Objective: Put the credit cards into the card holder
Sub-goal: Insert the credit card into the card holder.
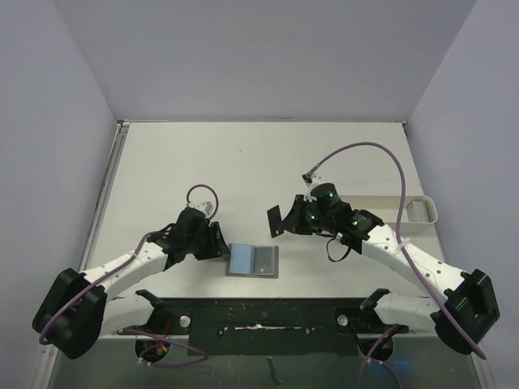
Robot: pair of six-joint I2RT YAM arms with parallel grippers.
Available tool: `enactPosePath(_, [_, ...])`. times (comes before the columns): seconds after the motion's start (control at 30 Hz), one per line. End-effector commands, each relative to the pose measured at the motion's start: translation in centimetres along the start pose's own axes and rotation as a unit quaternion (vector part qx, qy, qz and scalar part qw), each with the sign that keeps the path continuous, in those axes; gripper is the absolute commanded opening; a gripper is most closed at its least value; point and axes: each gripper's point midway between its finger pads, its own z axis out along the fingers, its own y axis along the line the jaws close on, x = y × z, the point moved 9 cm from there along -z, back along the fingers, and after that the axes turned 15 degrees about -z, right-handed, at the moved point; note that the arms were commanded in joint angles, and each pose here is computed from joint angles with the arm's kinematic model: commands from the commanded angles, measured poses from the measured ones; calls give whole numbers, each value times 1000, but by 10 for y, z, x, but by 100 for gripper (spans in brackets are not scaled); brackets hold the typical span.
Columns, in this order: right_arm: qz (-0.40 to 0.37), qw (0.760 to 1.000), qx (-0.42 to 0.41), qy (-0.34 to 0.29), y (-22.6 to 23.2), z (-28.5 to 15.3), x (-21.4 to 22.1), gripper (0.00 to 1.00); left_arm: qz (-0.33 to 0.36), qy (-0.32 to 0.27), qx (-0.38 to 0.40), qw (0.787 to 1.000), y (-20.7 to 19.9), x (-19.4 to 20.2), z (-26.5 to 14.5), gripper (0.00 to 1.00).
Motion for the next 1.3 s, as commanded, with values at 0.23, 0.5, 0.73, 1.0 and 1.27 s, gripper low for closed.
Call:
enactPosePath(0.23, [38,998,-41,19,24,33,22,0,-30,-13,50,998,-7,2,-2,24])
enactPosePath(0.5, [68,995,-50,49,18,52,48,0,-71,-36,68,994,-2,7,-5,0])
enactPosePath(0.73, [97,991,-70,63,18,60,64,0,-106,-48,75,990,4,12,-4,0])
enactPosePath(1.0, [92,988,-86,87,18,64,76,0,-126,-61,73,987,9,14,-5,0])
enactPosePath(1.27, [91,985,-93,109,18,72,84,0,-131,-61,75,987,13,18,-4,0])
